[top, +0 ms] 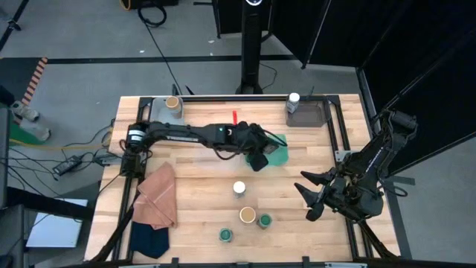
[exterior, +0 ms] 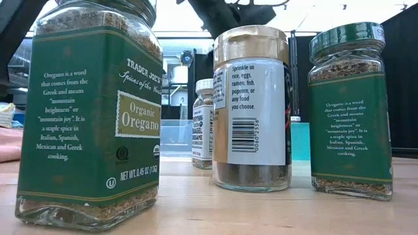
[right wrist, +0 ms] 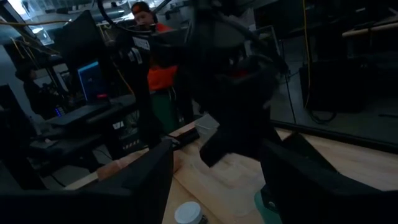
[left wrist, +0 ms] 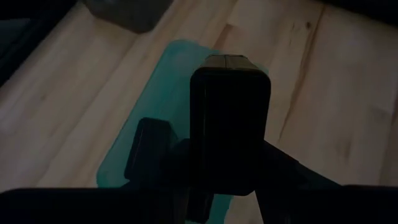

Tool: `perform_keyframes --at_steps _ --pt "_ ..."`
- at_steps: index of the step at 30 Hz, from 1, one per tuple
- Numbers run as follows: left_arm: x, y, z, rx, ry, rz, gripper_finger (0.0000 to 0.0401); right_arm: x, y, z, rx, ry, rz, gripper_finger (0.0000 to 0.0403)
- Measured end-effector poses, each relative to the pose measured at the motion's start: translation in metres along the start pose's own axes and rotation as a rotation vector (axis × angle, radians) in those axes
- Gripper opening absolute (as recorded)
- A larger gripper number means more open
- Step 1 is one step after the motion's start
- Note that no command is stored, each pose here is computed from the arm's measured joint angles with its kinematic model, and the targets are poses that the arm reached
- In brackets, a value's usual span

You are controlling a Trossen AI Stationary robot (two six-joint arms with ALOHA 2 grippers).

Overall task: Sort spices by type
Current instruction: Put the green seasoning can into the green bin

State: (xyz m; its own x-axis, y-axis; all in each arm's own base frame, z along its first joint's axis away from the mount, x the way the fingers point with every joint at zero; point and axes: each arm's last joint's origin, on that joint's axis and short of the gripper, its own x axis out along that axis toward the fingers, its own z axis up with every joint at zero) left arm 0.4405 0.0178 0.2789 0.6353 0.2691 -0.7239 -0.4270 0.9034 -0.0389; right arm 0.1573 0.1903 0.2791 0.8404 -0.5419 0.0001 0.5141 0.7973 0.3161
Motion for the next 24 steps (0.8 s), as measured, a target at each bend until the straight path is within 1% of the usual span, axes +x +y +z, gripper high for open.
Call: perform_keyframes --at_steps 7,13,19,24 --pt "0.023 -0.002 -0.008 0.080 0.059 0.021 0.0137 0.000 0.000 0.000 -0.003 0.000 0.000 0.0245" --pt "0.039 -0.009 -0.001 0.174 0.104 0.034 0.0137 0.000 0.000 0.000 -0.002 0.000 0.000 0.0244" --pt "0.045 -0.011 0.011 0.197 0.114 0.039 0.0137 0.000 0.000 0.000 0.013 0.000 0.001 0.0243" --pt "0.048 -0.001 0.011 0.193 0.147 0.058 0.0137 0.000 0.000 -0.001 0.017 0.000 0.000 0.0243"
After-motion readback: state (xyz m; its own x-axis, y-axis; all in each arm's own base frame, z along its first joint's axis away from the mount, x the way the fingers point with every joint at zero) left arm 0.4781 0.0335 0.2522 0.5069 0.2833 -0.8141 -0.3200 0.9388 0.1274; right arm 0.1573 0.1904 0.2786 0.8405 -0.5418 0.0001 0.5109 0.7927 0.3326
